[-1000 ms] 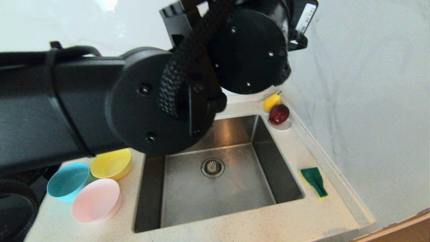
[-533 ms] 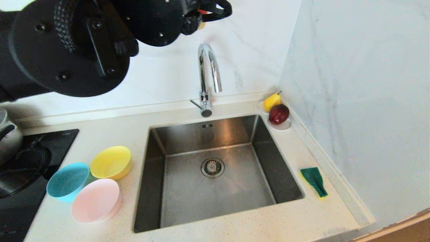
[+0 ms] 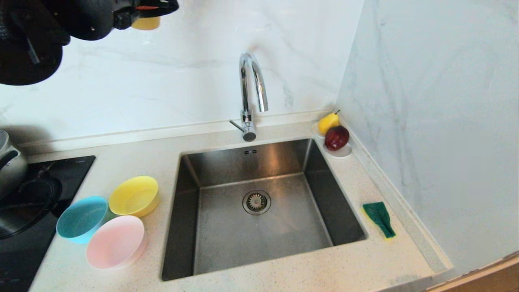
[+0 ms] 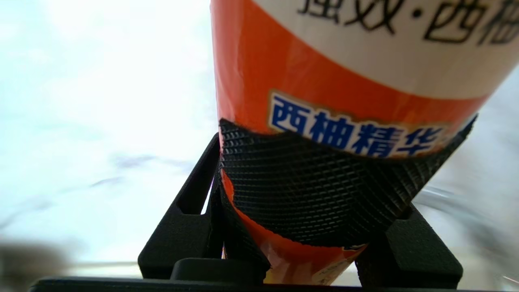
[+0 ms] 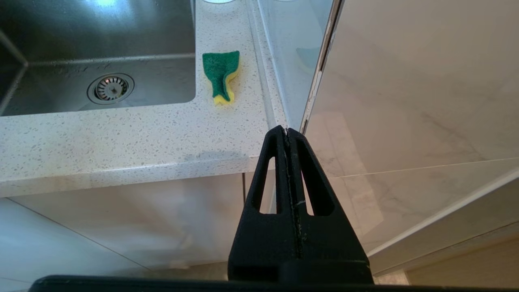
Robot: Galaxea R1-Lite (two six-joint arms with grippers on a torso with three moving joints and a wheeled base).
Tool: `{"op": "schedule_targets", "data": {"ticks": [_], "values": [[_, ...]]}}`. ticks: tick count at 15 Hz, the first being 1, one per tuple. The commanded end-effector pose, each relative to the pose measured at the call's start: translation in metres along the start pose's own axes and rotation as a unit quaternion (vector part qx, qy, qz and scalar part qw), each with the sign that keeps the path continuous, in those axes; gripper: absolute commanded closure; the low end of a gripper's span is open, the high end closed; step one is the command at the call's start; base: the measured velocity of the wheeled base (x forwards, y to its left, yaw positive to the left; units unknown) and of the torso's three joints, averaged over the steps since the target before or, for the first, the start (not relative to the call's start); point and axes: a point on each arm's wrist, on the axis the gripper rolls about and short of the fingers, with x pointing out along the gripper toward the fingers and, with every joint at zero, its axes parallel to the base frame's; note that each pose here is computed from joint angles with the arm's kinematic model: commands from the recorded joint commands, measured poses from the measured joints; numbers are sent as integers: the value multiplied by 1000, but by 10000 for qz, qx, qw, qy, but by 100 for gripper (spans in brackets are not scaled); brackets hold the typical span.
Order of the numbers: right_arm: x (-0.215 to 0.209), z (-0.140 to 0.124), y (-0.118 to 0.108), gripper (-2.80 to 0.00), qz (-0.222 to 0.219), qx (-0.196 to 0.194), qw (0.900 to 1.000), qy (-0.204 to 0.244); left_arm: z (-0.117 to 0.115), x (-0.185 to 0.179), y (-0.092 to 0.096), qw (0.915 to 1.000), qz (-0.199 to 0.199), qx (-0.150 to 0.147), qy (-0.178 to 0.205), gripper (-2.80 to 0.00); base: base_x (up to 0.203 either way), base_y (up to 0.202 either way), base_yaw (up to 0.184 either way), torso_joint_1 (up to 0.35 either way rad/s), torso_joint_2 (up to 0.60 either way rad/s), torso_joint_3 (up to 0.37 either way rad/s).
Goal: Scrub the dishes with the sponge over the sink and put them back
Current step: Place the dish soap on the table
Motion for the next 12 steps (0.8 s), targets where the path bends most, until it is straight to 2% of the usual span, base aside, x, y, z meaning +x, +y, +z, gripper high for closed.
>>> {"op": "schedule_targets", "data": {"ticks": [1, 6, 9, 10, 12], "values": [[0, 0, 0, 0, 4, -4, 10000, -1, -3, 9, 31, 9989, 475, -22, 10, 0, 0, 0, 0, 0, 0, 0], [0, 0, 0, 0, 6, -2, 10000, -1, -25, 26, 92, 9889, 1422, -407, 147, 0, 0, 0, 0, 0, 0, 0], [0, 0, 0, 0, 4, 0, 10000, -1, -47, 31, 125, 9784, 1947, -623, 319, 0, 0, 0, 0, 0, 0, 0], [0, 0, 0, 0, 10, -2, 10000, -1, -59, 32, 137, 9746, 2091, -651, 467, 0, 0, 0, 0, 0, 0, 0], [0, 0, 0, 0, 3, -4, 10000, -1, -77, 31, 156, 9717, 2134, -717, 720, 0, 0, 0, 0, 0, 0, 0]]}}
